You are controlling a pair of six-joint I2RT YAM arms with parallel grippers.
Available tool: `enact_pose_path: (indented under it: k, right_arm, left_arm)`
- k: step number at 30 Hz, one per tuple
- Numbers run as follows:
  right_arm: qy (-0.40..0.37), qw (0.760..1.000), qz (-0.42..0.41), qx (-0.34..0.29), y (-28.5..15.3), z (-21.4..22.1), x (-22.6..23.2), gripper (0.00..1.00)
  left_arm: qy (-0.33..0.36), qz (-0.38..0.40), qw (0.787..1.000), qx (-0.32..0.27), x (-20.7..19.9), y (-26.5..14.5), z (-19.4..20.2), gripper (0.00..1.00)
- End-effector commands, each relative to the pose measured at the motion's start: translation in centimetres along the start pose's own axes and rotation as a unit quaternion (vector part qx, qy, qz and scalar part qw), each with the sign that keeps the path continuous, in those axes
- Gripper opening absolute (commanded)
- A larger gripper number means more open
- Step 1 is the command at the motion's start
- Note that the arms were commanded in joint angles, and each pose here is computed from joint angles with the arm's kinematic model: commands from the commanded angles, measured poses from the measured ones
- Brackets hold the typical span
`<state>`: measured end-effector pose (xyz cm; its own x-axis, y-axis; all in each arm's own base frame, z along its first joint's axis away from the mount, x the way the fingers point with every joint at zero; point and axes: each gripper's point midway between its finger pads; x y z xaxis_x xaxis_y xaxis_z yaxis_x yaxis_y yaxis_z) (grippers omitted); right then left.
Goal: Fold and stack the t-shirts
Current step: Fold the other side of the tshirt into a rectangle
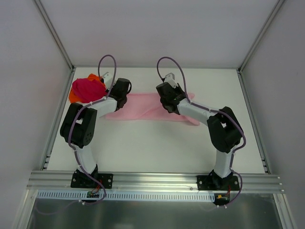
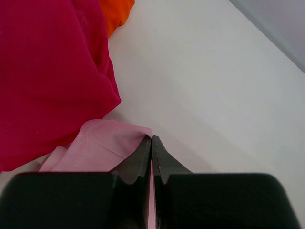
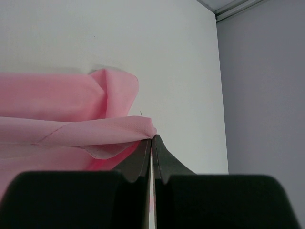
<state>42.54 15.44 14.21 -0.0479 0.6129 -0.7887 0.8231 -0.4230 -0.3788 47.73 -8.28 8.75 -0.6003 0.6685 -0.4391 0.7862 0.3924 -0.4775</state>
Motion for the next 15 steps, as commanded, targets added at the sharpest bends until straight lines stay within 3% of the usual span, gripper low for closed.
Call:
enact_pose_path:
  k: [1, 2, 3, 4, 5, 7, 8, 9, 10, 15]
  right_arm:
    - [0.017, 0.999, 0.028, 0.003, 0.9, -1.3, -2.2, 0.01]
    - [0.011, 1.000, 0.024, 0.009, 1.2, -1.1, -1.8, 0.02]
    - [0.005, 1.000, 0.022, 0.017, 1.3, -0.7, -1.8, 0.11]
    - [0.013, 0.999, 0.022, 0.020, 1.5, -0.8, -1.8, 0.25]
    - [0.013, 1.000, 0.017, 0.022, 1.6, -0.6, -1.6, 0.55]
    - [0.019, 1.000, 0.001, 0.019, 1.6, -0.2, -1.3, 0.74]
    - [0.023, 1.000, -0.004, 0.015, 1.4, -0.1, -1.3, 0.79]
    - [0.036, 0.999, -0.006, 0.006, 1.3, -0.3, -1.5, 0.83]
    - [0.044, 0.999, -0.012, -0.001, 0.9, -0.3, -1.9, 0.86]
    - [0.067, 0.997, -0.023, -0.019, -0.5, -0.6, -3.3, 0.86]
  left_arm:
    - [0.005, -0.017, 1.000, -0.014, 0.3, 0.7, -1.2, 0.00]
    - [0.007, -0.015, 1.000, -0.009, 0.0, 1.0, -1.0, 0.00]
    - [0.013, -0.012, 1.000, -0.004, -0.2, 1.1, -0.8, 0.00]
    - [0.013, -0.009, 1.000, -0.004, -0.6, 1.3, -0.9, 0.00]
    - [0.014, -0.010, 1.000, -0.001, -0.8, 1.3, -0.9, 0.01]
    - [0.017, -0.008, 1.000, 0.003, -0.8, 1.6, -0.5, 0.25]
    - [0.018, -0.004, 1.000, 0.004, -0.8, 1.7, -0.5, 0.35]
    - [0.014, 0.003, 1.000, -0.001, -1.1, 1.5, -0.9, 0.54]
    - [0.009, 0.012, 1.000, -0.004, -1.3, 1.3, -1.1, 0.58]
    - [-0.001, 0.048, 0.999, -0.004, -2.9, -0.2, -2.7, 0.59]
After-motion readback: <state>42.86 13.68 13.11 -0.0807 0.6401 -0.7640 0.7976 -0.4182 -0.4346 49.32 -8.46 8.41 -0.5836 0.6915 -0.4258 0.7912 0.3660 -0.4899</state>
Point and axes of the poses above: each gripper's point midway between its finger pads, its own y axis out along the fingers, its own x axis along the line the jaws close on, z = x × y, and after that the axes turned 11 degrees about -y, right-handed
